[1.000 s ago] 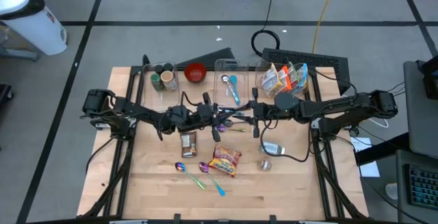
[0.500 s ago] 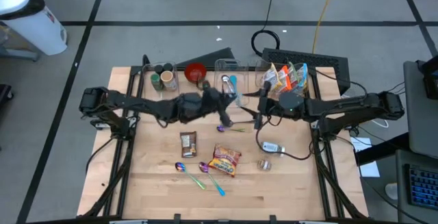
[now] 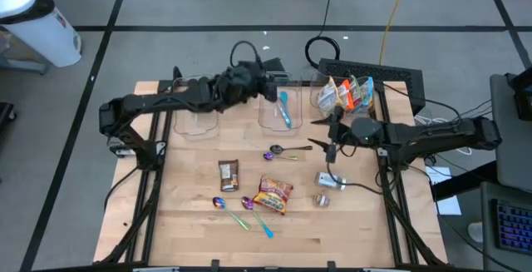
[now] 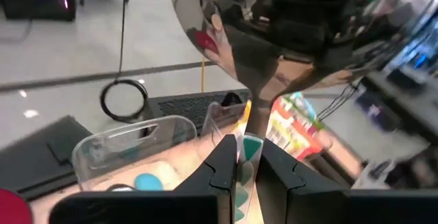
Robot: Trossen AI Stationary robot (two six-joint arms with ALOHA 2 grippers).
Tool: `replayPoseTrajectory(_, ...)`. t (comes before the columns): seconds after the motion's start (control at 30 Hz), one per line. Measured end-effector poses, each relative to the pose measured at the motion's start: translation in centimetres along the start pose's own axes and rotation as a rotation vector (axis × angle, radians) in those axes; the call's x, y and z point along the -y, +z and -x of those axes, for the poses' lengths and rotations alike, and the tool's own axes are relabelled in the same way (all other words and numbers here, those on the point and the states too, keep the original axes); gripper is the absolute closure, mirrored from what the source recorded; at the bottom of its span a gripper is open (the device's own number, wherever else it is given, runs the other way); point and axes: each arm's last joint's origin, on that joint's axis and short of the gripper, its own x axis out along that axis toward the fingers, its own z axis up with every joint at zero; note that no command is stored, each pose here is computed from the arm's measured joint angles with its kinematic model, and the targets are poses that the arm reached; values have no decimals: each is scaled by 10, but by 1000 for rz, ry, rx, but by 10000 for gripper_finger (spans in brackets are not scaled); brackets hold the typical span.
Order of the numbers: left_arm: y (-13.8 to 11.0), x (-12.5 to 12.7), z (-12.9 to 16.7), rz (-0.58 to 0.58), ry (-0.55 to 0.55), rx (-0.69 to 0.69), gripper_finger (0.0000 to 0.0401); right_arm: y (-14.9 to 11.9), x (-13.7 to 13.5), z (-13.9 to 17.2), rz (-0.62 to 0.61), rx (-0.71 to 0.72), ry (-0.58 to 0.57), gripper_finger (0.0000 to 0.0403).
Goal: Pick & Place Food Item
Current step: Put the blue patterned spoon into the middle transparent bin
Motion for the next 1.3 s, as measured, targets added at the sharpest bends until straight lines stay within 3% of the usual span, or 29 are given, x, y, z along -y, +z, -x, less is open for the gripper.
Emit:
replayPoseTrajectory(0.2,19,-9,-6,110,-6,-1,371,-37,-19,7,-20,111,34,154)
replayPoseTrajectory(0.5,41,19,-5,131,56,-21,371,-53,-48,21,-72,289,189,156)
replayPoseTrajectory(0.77,20,34,-64,178,150,-205,371,-58,-62,26,-131,239,287,156)
replayPoseTrajectory(0.97,5,29,-94,257,277,-328,371,-66,-72,30,-127,158,355,156)
replayPoseTrajectory(1.3,-38,13,-132,453,353,-470,371,-73,-83,37,-152,96,427,156)
